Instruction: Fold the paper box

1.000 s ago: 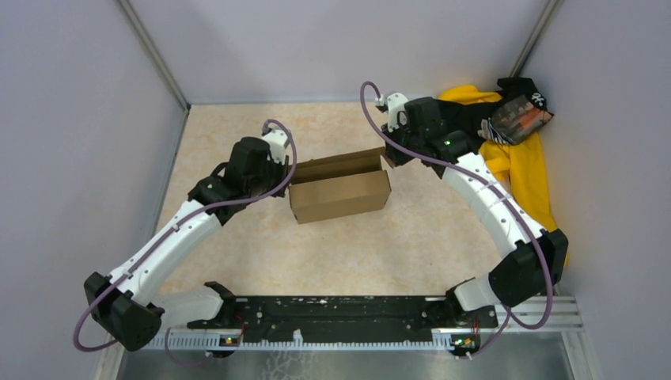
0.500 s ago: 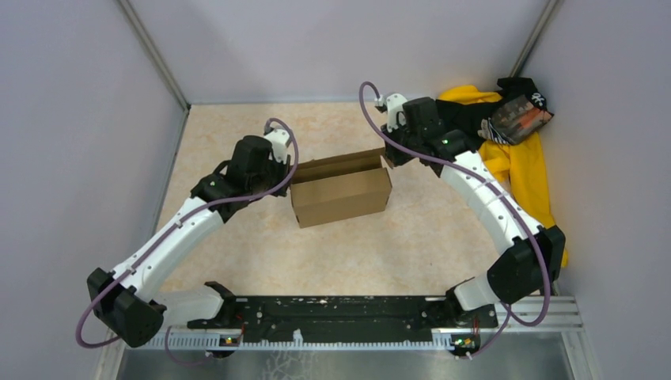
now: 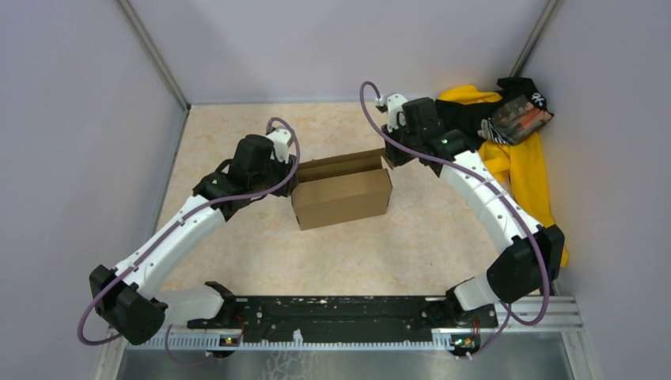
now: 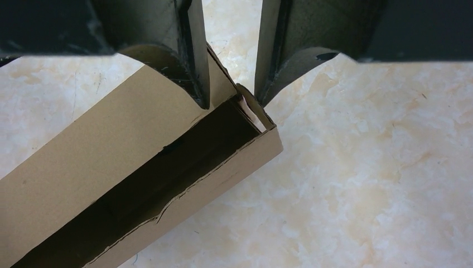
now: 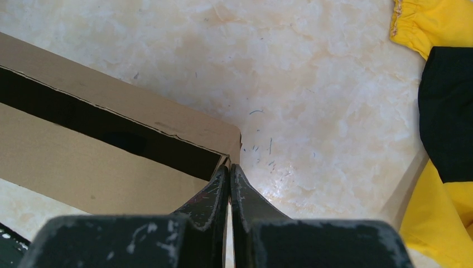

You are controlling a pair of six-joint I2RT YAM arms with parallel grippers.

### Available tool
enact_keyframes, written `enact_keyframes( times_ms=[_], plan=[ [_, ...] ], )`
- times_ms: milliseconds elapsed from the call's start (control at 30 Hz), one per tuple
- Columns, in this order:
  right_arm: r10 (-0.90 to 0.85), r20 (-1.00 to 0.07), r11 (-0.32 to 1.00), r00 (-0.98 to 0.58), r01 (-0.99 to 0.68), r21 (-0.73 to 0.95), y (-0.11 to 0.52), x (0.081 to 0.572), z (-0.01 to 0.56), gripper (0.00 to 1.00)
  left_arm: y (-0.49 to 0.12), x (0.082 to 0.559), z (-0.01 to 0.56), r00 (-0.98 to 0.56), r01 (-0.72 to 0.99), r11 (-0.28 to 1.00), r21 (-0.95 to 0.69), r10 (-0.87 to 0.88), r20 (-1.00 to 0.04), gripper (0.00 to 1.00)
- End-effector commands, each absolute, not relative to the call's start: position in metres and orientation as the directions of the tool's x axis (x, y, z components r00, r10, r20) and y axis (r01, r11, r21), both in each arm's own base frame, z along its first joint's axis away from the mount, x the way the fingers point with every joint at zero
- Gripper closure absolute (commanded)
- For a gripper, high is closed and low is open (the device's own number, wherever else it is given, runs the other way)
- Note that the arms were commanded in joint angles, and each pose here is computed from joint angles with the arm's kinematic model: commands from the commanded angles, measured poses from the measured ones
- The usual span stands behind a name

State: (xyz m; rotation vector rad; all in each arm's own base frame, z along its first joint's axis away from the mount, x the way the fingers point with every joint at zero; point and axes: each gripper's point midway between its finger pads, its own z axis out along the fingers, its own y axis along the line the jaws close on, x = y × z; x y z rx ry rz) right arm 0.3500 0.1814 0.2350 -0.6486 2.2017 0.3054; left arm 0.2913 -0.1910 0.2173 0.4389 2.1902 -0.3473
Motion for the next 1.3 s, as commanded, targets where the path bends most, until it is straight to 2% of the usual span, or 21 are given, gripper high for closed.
enact_keyframes(
  times_ms=[0, 267, 467, 767, 867, 933, 1033, 1133, 1267],
  plan=[
    [-0.325, -0.785, 0.827, -0.528, -0.562, 0.036, 0.191, 0.350, 0.243, 1.00, -0.201, 0.293, 0.241, -0.532, 0.461, 0.878, -0.128, 0.158, -0.832, 0.55],
    [-0.324, -0.785, 0.825, -0.528, -0.563, 0.038, 0.192, 0.351, 0.242, 1.00, -0.199, 0.290, 0.251, -0.498, 0.486, 0.868, -0.106, 0.175, -0.849, 0.42],
    [-0.323, -0.785, 0.824, -0.529, -0.564, 0.041, 0.192, 0.349, 0.240, 1.00, -0.198, 0.289, 0.260, -0.488, 0.487, 0.867, -0.103, 0.172, -0.856, 0.38],
    [-0.325, -0.784, 0.825, -0.530, -0.564, 0.039, 0.192, 0.350, 0.239, 1.00, -0.194, 0.288, 0.273, -0.473, 0.470, 0.876, -0.109, 0.145, -0.869, 0.38],
    [-0.323, -0.784, 0.824, -0.530, -0.565, 0.042, 0.192, 0.350, 0.239, 1.00, -0.198, 0.284, 0.287, -0.452, 0.493, 0.860, -0.131, 0.125, -0.883, 0.46],
    [-0.324, -0.783, 0.824, -0.531, -0.565, 0.043, 0.193, 0.350, 0.239, 1.00, -0.201, 0.279, 0.298, -0.447, 0.508, 0.847, -0.156, 0.105, -0.888, 0.58],
    [-0.323, -0.782, 0.824, -0.533, -0.564, 0.044, 0.193, 0.350, 0.238, 1.00, -0.209, 0.272, 0.315, -0.452, 0.534, 0.820, -0.206, 0.072, -0.889, 0.69],
    [-0.321, -0.782, 0.824, -0.534, -0.564, 0.046, 0.193, 0.350, 0.238, 1.00, -0.212, 0.267, 0.321, -0.463, 0.540, 0.807, -0.240, 0.047, -0.885, 0.72],
    [-0.316, -0.782, 0.823, -0.538, -0.565, 0.056, 0.194, 0.349, 0.237, 1.00, -0.207, 0.269, 0.309, -0.471, 0.515, 0.825, -0.232, 0.046, -0.881, 0.66]
  ],
)
